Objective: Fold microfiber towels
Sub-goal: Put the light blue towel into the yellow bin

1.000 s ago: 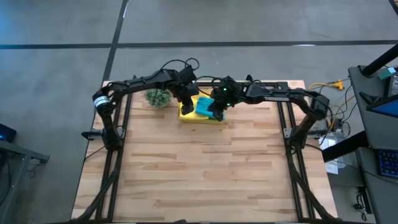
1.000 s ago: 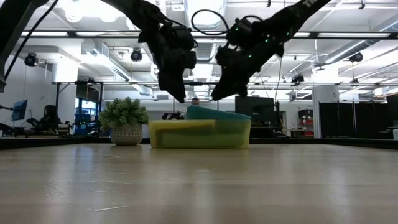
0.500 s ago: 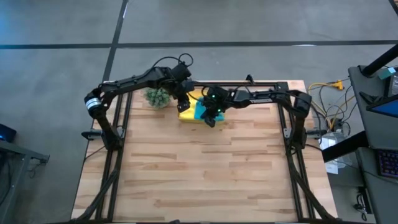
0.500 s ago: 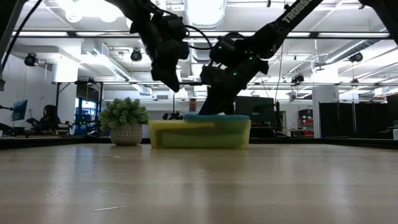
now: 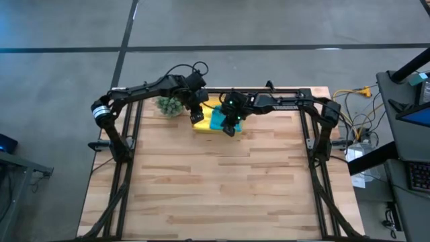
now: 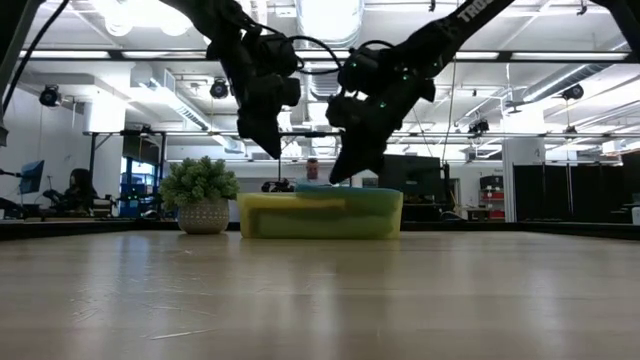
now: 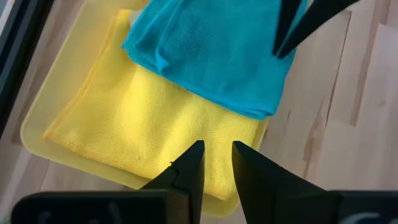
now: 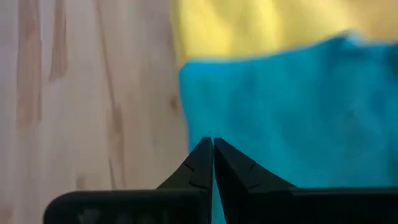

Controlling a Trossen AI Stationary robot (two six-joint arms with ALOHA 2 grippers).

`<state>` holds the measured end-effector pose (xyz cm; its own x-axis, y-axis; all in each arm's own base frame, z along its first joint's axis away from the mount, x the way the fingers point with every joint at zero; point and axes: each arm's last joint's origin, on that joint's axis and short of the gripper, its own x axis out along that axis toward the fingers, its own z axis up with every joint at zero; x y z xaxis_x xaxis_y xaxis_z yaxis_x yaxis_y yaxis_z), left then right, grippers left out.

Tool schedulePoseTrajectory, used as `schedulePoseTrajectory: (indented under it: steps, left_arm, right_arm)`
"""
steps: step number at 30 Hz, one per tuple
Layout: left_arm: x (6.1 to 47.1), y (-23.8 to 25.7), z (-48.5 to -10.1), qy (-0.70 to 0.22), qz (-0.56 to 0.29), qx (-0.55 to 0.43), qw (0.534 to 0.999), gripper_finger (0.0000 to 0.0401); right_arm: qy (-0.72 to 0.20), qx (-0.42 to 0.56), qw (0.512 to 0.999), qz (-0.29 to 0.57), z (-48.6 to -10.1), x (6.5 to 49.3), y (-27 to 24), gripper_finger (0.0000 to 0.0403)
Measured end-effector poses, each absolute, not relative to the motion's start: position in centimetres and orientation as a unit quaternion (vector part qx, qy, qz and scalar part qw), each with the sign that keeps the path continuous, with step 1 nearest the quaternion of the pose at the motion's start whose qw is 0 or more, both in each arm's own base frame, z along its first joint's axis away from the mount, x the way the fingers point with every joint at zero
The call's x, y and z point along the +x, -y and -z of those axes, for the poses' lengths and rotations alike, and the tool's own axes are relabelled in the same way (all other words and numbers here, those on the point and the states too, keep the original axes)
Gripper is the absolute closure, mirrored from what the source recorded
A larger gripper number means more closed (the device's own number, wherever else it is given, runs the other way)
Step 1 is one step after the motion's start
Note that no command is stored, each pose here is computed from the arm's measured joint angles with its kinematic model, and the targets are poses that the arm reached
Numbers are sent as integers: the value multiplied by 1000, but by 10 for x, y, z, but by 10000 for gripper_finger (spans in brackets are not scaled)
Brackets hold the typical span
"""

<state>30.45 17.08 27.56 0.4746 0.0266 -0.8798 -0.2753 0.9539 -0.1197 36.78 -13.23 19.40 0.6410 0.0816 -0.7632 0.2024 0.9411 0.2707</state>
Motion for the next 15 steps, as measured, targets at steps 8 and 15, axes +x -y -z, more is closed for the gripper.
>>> schedulePoseTrajectory:
  steps: [8, 15]
  left_arm:
    - [306, -172, -276, -497, -90, -120, 855, 334]
    - [308, -173, -278, -487, -92, -116, 861, 334]
  right_arm:
    - [-470, 158, 868, 28, -181, 361, 117, 394]
    - [-457, 149, 876, 47, -185, 360, 120, 394]
